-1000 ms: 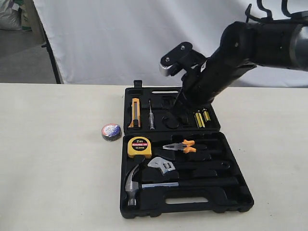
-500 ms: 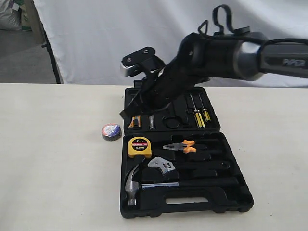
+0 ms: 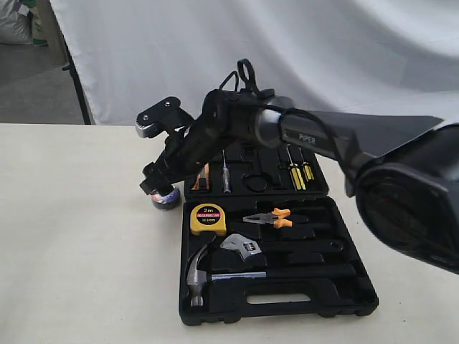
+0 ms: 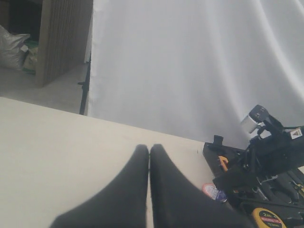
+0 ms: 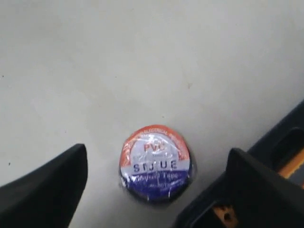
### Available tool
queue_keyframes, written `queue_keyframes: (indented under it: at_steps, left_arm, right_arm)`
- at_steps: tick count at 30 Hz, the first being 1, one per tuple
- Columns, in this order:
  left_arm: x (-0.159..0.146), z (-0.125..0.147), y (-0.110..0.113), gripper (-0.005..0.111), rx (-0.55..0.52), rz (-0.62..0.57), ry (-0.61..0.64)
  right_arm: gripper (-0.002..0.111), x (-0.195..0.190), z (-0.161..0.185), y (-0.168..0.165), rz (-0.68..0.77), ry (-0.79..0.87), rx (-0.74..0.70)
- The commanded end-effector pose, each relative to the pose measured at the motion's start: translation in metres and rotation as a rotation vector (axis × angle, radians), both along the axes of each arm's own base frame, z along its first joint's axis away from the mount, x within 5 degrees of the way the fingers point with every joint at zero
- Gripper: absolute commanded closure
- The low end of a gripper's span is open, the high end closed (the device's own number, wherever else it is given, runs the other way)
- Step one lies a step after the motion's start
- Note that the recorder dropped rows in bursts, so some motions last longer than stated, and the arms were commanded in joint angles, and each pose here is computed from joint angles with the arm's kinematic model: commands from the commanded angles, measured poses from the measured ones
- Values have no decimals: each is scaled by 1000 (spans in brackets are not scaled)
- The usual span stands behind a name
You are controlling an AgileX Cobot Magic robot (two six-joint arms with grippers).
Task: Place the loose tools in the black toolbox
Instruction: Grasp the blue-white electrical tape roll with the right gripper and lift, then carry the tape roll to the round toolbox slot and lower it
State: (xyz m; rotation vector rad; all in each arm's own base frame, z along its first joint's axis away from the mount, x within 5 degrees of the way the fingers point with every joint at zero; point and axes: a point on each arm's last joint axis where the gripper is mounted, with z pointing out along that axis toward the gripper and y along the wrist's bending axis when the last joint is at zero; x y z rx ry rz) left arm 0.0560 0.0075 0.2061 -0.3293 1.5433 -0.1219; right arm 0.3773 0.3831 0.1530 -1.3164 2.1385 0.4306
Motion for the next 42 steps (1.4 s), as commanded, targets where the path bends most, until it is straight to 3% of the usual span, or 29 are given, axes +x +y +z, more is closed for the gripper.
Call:
queue_keyframes:
  at_steps: [1,12,16,21,25,26,30,34,37,38,42]
  left_arm:
    - [-1,2,1,106,2,26,-13]
    - [-1,2,1,106,2,26,-13]
    - [-1,2,1,106,2,26,-13]
    - [-1,2,1,106,2,26,-13]
    - [-1,2,1,106,2,26,-13]
    - [-1,2,1,106,2,26,-13]
    - [-1,2,1,106,2,26,-13]
    - [-1,2,1,106,2,26,-13]
    - [-1,2,1,106,2,26,-13]
    - [-1,2,1,106,2,26,-13]
    - [-1,2,1,106,2,26,-13]
  right_arm:
    - [33,10,-6,9,20,-3,-12]
    - [33,18,-43,12,11,72,-131]
    - [36,3,-46,16,84,122,-201]
    - [82,-18,-47,33,145,132,-223]
    - [109,-25,-35,35,156,140,-222]
    - [109,-25,-27,34,162,141,-229]
    - [109,-16,58,3,81,128,-215]
    - [109,22,90,-57,-66,157,-190]
    - [109,54,66,-110,-198,283,-183]
    - [109,63,42,-129,-254,354,-162]
    - [109,73,11,-150,-291,357,-140]
